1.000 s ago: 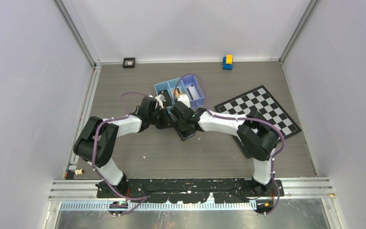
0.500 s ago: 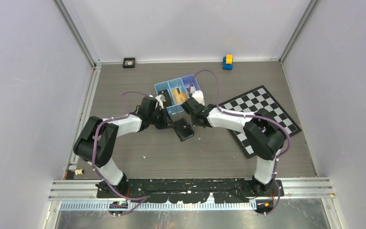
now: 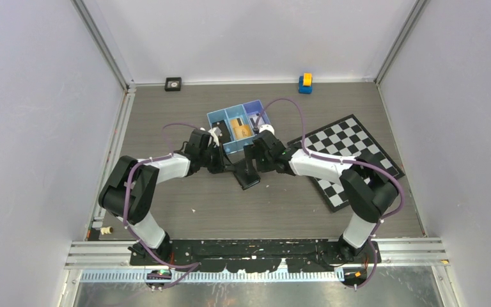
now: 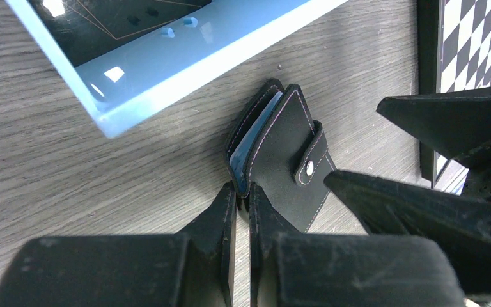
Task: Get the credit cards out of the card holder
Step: Open the card holder at the center of the board.
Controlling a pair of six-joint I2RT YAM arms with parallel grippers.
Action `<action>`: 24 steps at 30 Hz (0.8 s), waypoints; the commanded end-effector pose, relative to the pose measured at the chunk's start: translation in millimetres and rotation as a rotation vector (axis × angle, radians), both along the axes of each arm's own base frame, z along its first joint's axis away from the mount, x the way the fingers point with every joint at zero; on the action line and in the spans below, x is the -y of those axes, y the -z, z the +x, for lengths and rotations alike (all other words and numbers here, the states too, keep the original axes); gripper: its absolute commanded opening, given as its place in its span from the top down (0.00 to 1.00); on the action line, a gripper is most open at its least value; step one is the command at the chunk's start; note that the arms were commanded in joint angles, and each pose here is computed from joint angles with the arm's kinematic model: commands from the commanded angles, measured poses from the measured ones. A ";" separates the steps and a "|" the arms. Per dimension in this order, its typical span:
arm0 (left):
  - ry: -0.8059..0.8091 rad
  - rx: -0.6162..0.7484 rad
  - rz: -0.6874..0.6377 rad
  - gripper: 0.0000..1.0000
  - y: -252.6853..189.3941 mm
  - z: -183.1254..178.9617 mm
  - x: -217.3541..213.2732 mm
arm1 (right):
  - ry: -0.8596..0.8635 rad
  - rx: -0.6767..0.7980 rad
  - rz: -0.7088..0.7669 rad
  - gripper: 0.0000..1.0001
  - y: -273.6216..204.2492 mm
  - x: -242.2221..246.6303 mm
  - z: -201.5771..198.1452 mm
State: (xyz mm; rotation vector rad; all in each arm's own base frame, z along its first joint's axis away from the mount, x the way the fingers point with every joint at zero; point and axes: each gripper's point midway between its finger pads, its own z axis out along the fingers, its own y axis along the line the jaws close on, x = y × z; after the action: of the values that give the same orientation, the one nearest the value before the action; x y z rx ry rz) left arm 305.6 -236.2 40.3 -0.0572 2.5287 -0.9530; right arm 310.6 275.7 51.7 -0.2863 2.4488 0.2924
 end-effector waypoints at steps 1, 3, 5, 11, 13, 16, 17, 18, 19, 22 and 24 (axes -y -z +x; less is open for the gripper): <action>0.015 0.007 0.009 1.00 0.0 0.3 -2.1 | -0.137 0.006 0.127 0.11 -18.1 -37.0 -6.5; 0.015 0.009 0.008 1.00 -0.4 0.5 -1.9 | -0.153 -0.007 0.106 0.11 -12.9 -40.2 -8.8; 0.016 0.008 0.008 1.00 -0.1 0.5 -1.8 | -0.154 -0.012 0.073 0.11 -8.1 -41.1 -8.4; 0.016 0.006 0.008 1.00 0.2 0.1 -1.9 | -0.117 -0.039 -0.046 0.27 10.3 -33.3 -2.4; 0.016 0.005 0.011 1.00 0.8 0.1 -2.3 | -0.113 -0.050 -0.071 0.36 15.3 -32.0 -1.7; 0.014 0.007 0.016 1.00 0.8 0.8 -2.9 | -0.082 -0.047 -0.103 0.51 17.6 -26.3 1.8; 0.014 0.006 0.019 1.00 1.2 0.6 -3.4 | -0.062 -0.038 -0.119 0.56 17.2 -22.4 4.0; 0.013 0.007 0.021 1.00 1.1 0.9 -3.6 | -0.043 -0.033 -0.138 0.60 17.2 -17.5 5.5; 0.013 0.006 0.023 1.00 1.4 0.9 -3.9 | -0.024 -0.027 -0.152 0.63 16.8 -13.3 7.3; 0.011 0.001 0.028 1.00 3.2 1.1 -4.4 | 0.034 -0.011 -0.183 0.72 16.3 1.3 13.8; 0.008 -0.004 0.038 1.00 4.4 1.2 -6.0 | 0.068 -0.023 -0.173 0.75 17.5 10.6 17.5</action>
State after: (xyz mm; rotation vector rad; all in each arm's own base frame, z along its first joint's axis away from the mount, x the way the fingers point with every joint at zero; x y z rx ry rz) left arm 306.6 -233.6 37.5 -0.0670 2.5340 -0.9374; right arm 307.8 309.7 39.8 -0.4100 2.5016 0.2666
